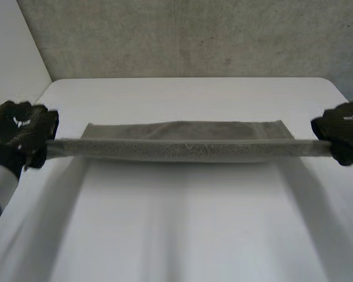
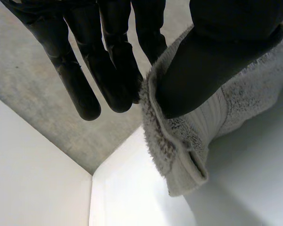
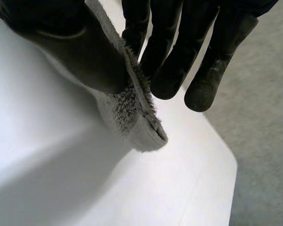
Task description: Fold the laundry
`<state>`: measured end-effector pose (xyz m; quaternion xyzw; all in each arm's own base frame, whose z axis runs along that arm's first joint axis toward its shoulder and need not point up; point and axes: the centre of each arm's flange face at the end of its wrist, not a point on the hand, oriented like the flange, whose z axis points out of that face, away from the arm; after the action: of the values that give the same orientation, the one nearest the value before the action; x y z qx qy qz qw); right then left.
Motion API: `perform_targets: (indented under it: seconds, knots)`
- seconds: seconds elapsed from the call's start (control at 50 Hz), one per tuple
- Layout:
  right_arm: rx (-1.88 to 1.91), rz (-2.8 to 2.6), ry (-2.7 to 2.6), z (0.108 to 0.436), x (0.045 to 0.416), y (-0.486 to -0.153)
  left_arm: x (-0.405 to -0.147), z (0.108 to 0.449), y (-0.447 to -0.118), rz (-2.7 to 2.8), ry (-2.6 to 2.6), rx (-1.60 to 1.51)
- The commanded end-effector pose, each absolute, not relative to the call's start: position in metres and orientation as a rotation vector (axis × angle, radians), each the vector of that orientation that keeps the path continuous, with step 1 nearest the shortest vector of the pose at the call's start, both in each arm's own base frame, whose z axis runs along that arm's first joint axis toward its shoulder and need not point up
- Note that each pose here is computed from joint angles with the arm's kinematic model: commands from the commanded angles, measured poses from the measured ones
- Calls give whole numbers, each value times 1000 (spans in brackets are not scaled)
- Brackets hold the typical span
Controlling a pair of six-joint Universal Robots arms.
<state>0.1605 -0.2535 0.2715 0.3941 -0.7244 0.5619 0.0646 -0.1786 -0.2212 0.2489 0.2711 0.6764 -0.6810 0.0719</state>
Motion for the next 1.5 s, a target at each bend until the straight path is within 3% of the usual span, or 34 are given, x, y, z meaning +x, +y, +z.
perform_targets:
  seconds: [0.02,0.16,0.24,0.32,0.54,0.66,0.82,1.02,1.32,1.42,1.5]
  knots:
    - [1403,1407,-2230,260,139,-237,-174,228,-186,-1766,2027,1120]
    - [1459,1361,-2192,258,136,-240,-173,213,-188,-1675,2020,1205]
    - [1423,1358,-2257,246,133,-264,-176,214,-204,-1715,1987,1192]
    - [1388,1398,-2280,241,137,-279,-183,202,-236,-1764,1981,1165]
    - [1434,1436,-2254,202,191,-327,-218,155,-317,-1795,1965,1200]
    - [1348,1517,-2117,176,210,-369,-225,134,-367,-1809,1895,1085]
    - [1240,1608,-1983,166,225,-406,-236,122,-402,-1850,1846,1039]
    - [1180,1664,-1900,158,238,-429,-246,113,-418,-1883,1817,1040]
    - [1152,1626,-1907,148,236,-433,-250,105,-416,-1872,1826,1056]
    - [1055,1603,-1897,155,229,-438,-246,112,-416,-1855,1825,1003]
    - [970,1682,-1899,184,227,-436,-244,128,-414,-1833,1811,922]
